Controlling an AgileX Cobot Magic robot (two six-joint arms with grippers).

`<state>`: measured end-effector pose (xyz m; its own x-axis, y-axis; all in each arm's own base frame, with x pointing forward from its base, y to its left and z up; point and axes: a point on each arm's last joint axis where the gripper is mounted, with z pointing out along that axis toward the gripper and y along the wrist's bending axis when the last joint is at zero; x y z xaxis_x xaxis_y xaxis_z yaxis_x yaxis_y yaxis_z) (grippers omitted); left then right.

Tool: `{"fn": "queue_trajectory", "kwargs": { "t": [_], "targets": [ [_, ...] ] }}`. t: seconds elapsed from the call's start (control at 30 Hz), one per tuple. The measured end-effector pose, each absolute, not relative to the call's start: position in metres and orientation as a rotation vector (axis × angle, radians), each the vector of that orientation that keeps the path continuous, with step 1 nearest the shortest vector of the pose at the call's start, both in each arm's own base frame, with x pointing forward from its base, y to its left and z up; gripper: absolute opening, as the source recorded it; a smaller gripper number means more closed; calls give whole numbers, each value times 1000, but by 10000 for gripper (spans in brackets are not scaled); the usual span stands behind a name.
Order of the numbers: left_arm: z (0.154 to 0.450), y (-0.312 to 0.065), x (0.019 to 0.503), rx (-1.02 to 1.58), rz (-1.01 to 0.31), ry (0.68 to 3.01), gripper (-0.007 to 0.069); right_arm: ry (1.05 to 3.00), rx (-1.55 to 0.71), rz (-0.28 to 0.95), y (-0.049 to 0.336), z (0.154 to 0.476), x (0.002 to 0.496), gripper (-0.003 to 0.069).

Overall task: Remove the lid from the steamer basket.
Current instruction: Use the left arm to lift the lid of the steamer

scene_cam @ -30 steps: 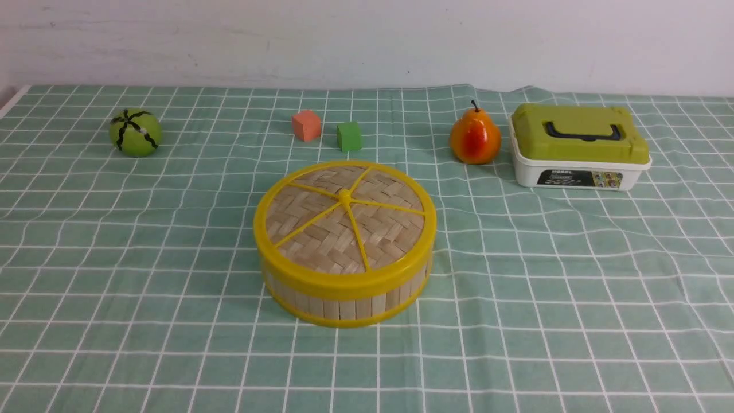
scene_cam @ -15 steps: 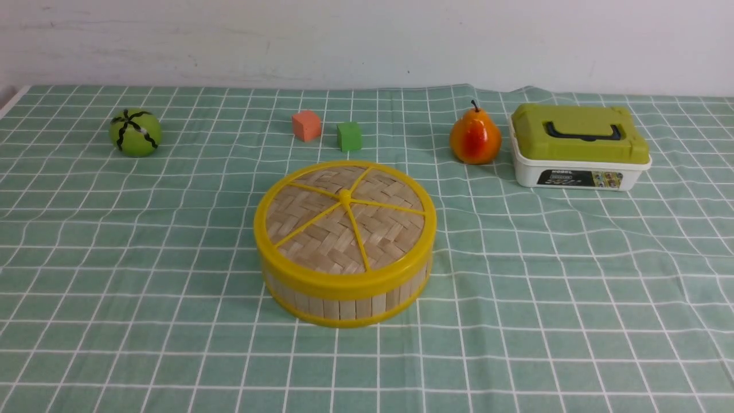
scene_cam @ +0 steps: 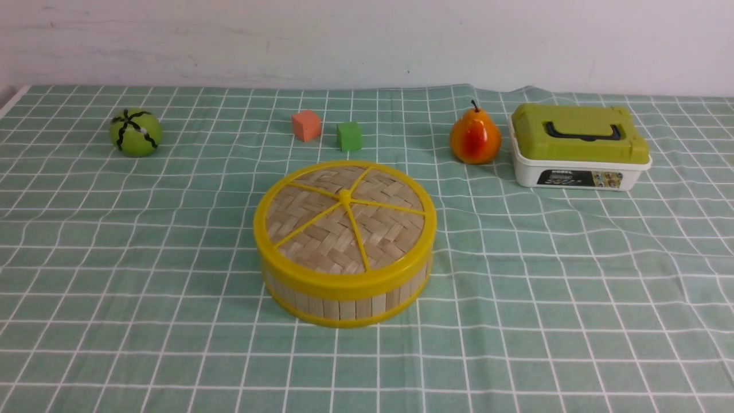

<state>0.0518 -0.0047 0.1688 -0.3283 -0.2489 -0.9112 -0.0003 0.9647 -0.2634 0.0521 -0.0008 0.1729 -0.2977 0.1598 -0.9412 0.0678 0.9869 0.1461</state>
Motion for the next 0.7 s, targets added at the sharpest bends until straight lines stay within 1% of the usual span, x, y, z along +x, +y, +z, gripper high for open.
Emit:
{"fn": "queue_trajectory", "kwargs": {
  "t": [0.37,0.43,0.5,0.57,0.63,0.7],
  "targets": [
    [169,-5,52,-181,-254,1892,238,1874,165,91,-1,173,52,241],
    [169,-5,52,-209,-281,1890,238,1874,165,91,-1,173,52,241],
    [170,-7,52,-308,-390,1874,238,1874,165,91,-1,173,52,241],
    [172,-12,52,-515,-620,1829,238,1874,165,91,-1,173,52,241],
    [175,-17,52,-752,-881,1765,238,1874,165,91,-1,173,52,241],
    [177,-20,51,-905,-1050,1714,238,1874,165,91,-1,173,52,241]
  ]
}}
